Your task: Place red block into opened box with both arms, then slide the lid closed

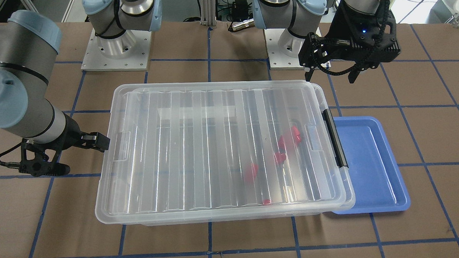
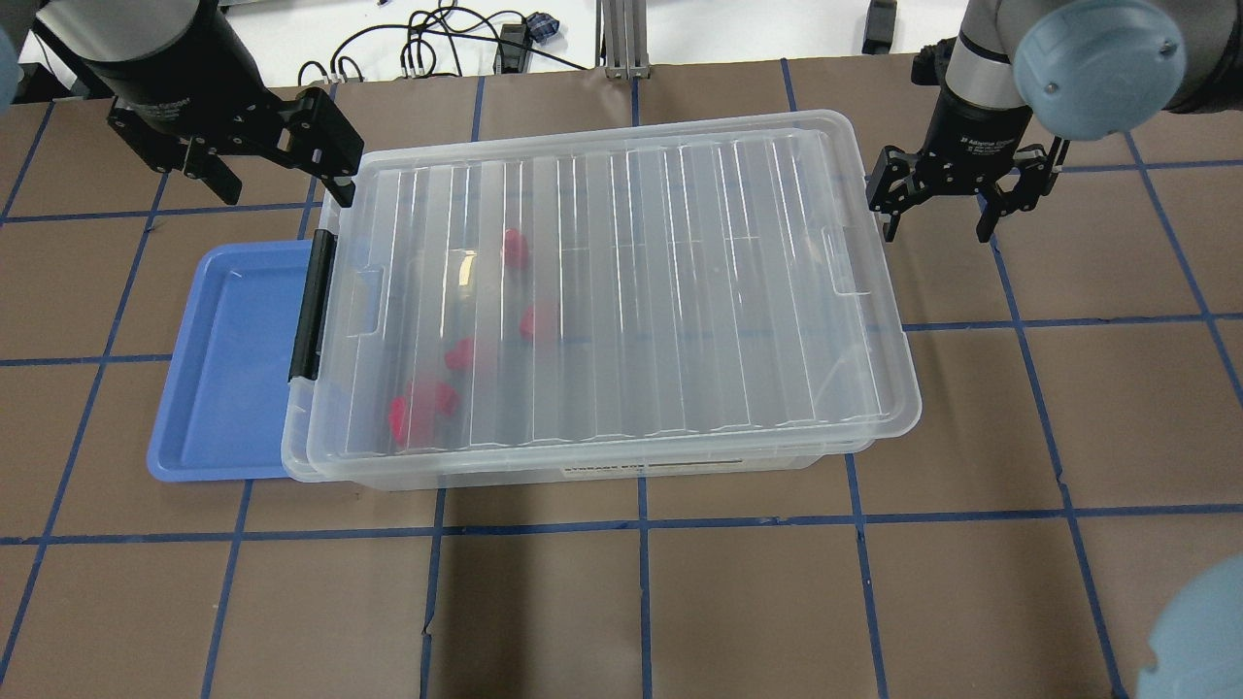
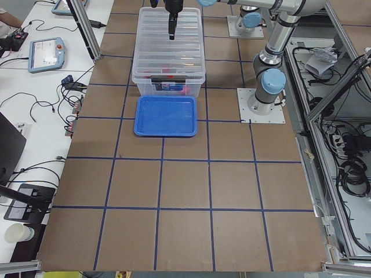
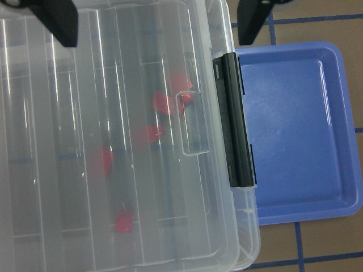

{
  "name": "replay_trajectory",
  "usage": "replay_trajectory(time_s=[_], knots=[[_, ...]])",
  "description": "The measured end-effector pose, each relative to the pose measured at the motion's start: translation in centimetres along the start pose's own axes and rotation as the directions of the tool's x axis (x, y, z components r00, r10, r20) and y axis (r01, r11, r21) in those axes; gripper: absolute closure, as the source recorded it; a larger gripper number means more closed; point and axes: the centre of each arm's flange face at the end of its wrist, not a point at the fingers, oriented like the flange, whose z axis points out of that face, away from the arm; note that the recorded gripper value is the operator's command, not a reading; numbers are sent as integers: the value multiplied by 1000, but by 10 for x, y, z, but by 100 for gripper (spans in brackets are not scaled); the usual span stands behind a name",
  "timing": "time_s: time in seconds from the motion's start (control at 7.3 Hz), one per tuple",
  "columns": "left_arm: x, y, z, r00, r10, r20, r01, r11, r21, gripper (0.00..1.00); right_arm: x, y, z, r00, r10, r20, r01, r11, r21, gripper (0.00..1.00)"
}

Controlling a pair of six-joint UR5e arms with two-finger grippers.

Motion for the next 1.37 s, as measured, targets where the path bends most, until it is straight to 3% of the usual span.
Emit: replay_trajectory(time_s=[0.27,0.55,1.37], knots=[[0,0,0,1000,0,0,0,1000,0,0,3,20,-49,1000,9,1,-9,998,66,0],[0,0,-1,1000,0,-1,0,1000,1,0,0,55,-84,1000,8,10,-8,996,85,0],[-1,-1,-8,1000,2,8,-2,1000,14,0,-51,94,-105,999,36,40,-40,993,115,0]])
